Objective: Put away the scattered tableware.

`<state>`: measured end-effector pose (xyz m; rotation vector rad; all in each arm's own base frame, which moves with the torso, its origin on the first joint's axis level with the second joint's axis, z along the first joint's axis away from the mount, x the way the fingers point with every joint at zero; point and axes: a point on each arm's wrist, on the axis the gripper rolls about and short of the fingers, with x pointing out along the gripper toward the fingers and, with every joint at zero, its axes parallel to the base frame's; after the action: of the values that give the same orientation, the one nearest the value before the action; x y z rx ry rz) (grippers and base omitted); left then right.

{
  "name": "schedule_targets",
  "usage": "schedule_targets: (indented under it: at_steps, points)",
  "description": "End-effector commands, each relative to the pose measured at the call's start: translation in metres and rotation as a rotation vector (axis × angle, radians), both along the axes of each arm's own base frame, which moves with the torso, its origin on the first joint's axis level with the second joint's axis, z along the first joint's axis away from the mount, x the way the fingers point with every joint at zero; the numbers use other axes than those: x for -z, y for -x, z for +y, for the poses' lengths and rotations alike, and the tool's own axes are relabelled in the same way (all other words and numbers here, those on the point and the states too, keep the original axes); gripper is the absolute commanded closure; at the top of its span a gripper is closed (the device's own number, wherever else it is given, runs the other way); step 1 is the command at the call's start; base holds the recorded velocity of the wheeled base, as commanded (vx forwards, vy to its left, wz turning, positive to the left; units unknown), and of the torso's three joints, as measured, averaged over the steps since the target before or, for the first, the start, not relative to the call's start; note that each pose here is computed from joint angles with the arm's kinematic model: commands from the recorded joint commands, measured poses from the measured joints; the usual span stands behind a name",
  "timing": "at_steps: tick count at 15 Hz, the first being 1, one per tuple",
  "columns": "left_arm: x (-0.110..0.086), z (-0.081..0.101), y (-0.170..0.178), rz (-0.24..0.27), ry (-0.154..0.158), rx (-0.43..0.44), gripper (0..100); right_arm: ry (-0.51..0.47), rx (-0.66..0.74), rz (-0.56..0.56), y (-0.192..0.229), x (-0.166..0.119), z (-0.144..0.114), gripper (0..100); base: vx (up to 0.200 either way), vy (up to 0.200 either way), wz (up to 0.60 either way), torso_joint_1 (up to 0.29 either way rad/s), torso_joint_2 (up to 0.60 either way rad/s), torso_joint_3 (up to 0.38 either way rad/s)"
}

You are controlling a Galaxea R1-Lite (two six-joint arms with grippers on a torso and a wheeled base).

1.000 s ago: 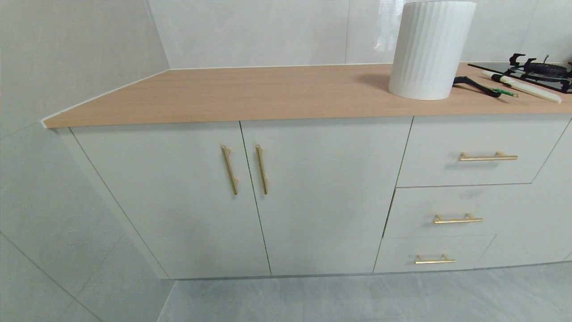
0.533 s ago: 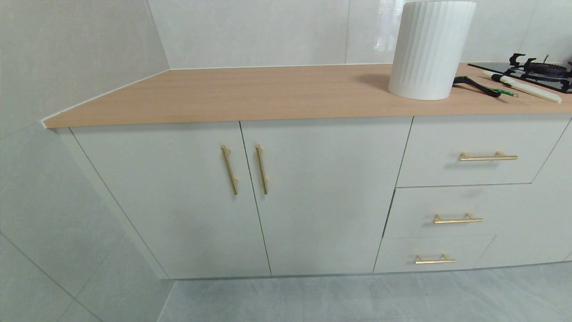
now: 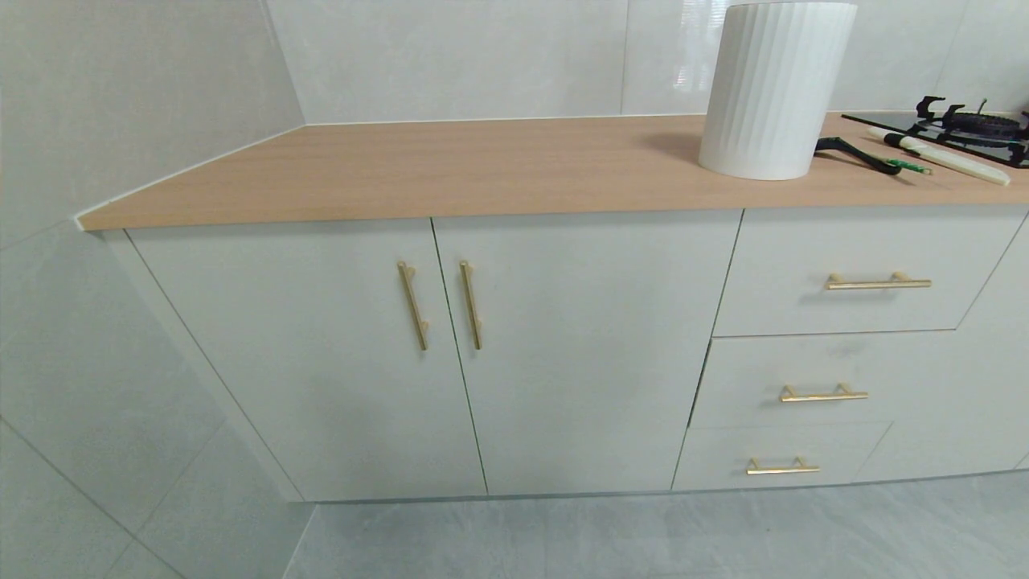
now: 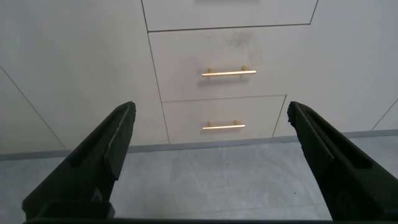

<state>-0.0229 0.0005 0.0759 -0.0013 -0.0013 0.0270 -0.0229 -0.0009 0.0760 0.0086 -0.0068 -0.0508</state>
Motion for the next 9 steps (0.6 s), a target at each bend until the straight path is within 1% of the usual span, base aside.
schedule_targets:
  at_steps: [1, 9]
  points:
    - [0.0, 0.0, -0.0001, 0.001, 0.0, -0.001, 0, -0.001, 0.0, 0.002, -0.0002, -0.0001, 0.0, 0, 0.0, -0.2, 0.0, -0.002, 0.0, 0.007]
    - [0.0, 0.0, -0.0001, 0.001, 0.002, -0.001, 0, -0.001, 0.0, 0.002, -0.0002, -0.0001, 0.0, 0, 0.0, -0.2, 0.0, 0.004, 0.0, 0.001]
